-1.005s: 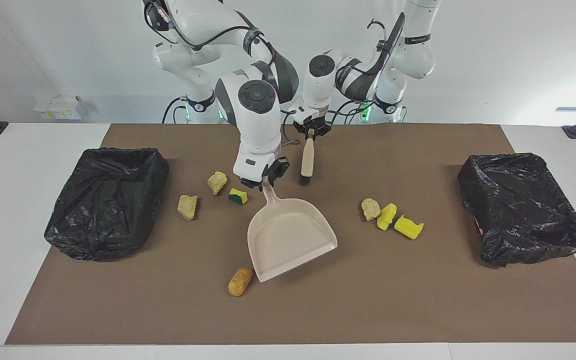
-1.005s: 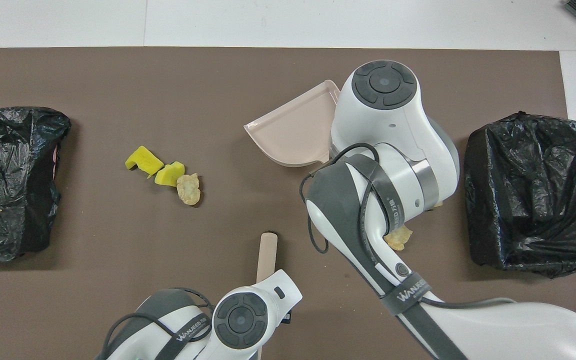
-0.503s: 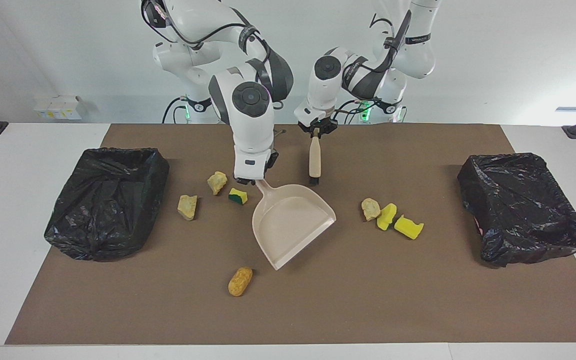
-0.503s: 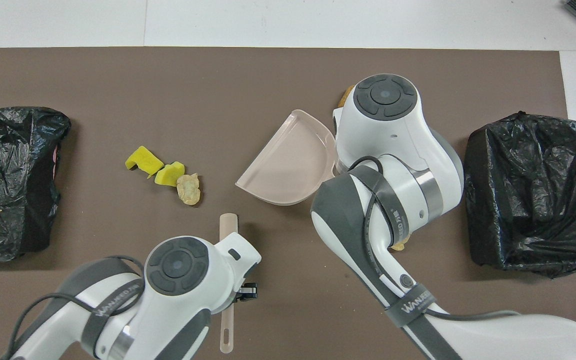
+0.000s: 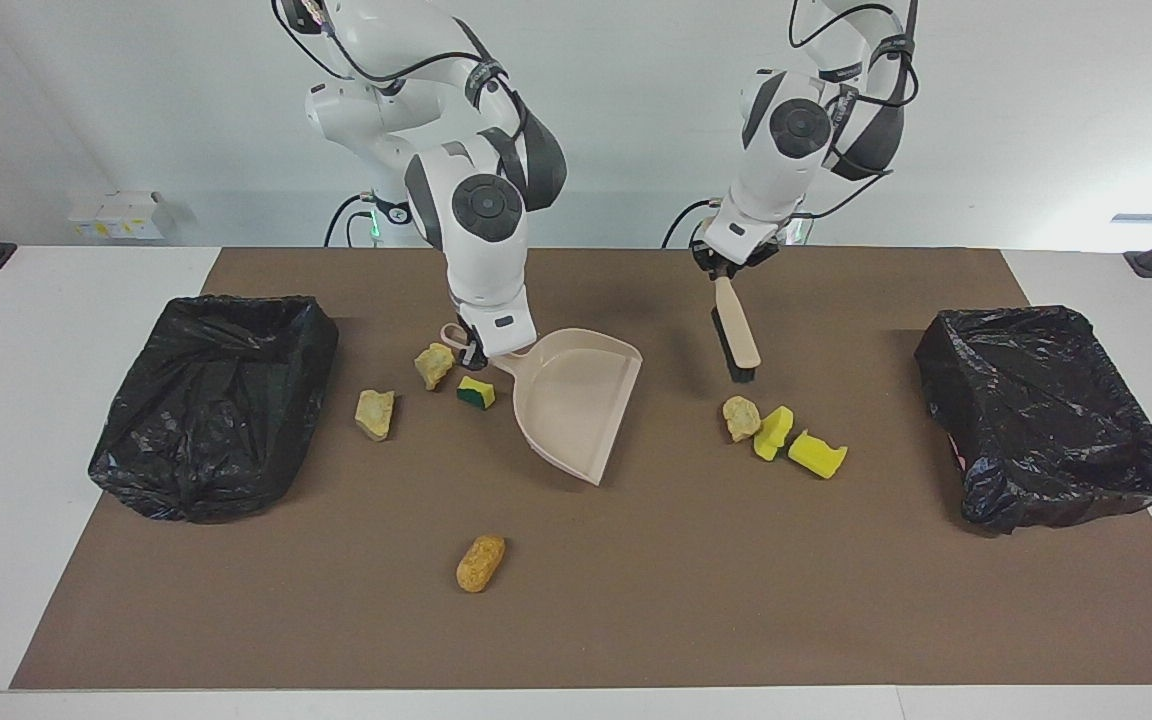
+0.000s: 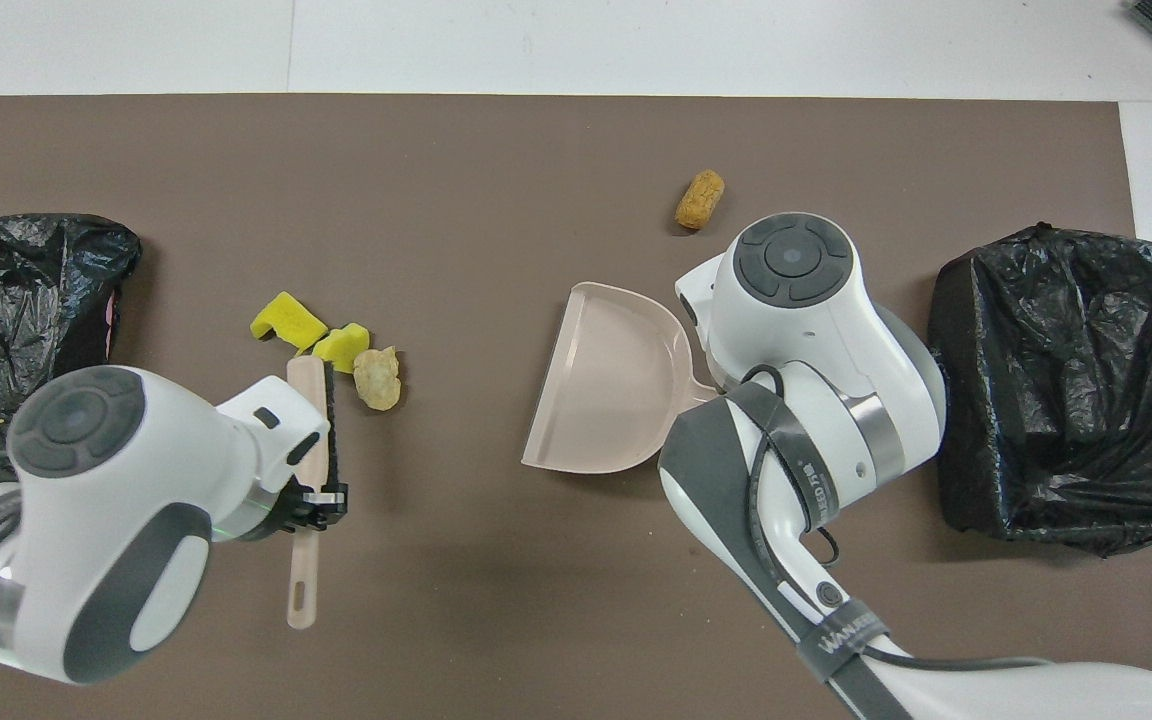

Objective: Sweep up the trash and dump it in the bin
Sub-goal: 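Sweep the yellow sponges toward the dustpan with the left gripper's brush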

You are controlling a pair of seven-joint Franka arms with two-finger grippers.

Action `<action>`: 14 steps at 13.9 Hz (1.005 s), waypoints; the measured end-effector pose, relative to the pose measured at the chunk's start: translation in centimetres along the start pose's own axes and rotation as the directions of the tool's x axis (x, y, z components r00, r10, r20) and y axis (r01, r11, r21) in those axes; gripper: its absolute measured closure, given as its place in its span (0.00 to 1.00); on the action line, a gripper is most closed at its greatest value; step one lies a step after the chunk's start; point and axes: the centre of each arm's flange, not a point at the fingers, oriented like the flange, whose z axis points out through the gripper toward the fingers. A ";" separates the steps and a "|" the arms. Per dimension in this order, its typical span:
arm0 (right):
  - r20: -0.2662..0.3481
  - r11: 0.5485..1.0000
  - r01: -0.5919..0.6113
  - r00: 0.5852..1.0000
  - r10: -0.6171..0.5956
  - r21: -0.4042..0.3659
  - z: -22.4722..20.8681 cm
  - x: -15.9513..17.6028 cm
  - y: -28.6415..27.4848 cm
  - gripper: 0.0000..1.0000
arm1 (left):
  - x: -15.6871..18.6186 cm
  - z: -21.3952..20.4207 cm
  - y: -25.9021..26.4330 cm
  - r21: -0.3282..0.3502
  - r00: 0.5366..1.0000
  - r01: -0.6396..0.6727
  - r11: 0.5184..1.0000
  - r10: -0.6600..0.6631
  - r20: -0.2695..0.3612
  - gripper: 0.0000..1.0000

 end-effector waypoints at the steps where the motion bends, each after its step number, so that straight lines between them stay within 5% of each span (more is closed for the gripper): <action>1: 0.006 1.000 0.014 1.000 -0.014 -0.013 0.6 0.4 -0.4 0.69 | 1.6 -0.4 -2.8 -0.003 1.000 -0.028 1.000 0.028 -0.010 0.74; 4: 0.047 0.997 0.064 0.997 -0.062 -0.049 2.3 1.4 -1.6 0.69 | 7.3 -0.7 -8.7 0.058 0.994 -0.108 0.992 0.110 -0.019 0.74; 9: 0.048 0.994 0.084 0.996 -0.081 -0.071 2.9 1.9 -2.1 0.69 | 16.6 1.3 -10.7 0.120 0.985 -0.170 0.978 0.170 0.007 0.74; 14: 0.042 0.993 0.088 0.995 -0.085 -0.078 3.0 2.1 -2.2 0.69 | 16.2 4.9 -8.2 0.101 0.976 -0.216 0.971 0.213 0.040 0.74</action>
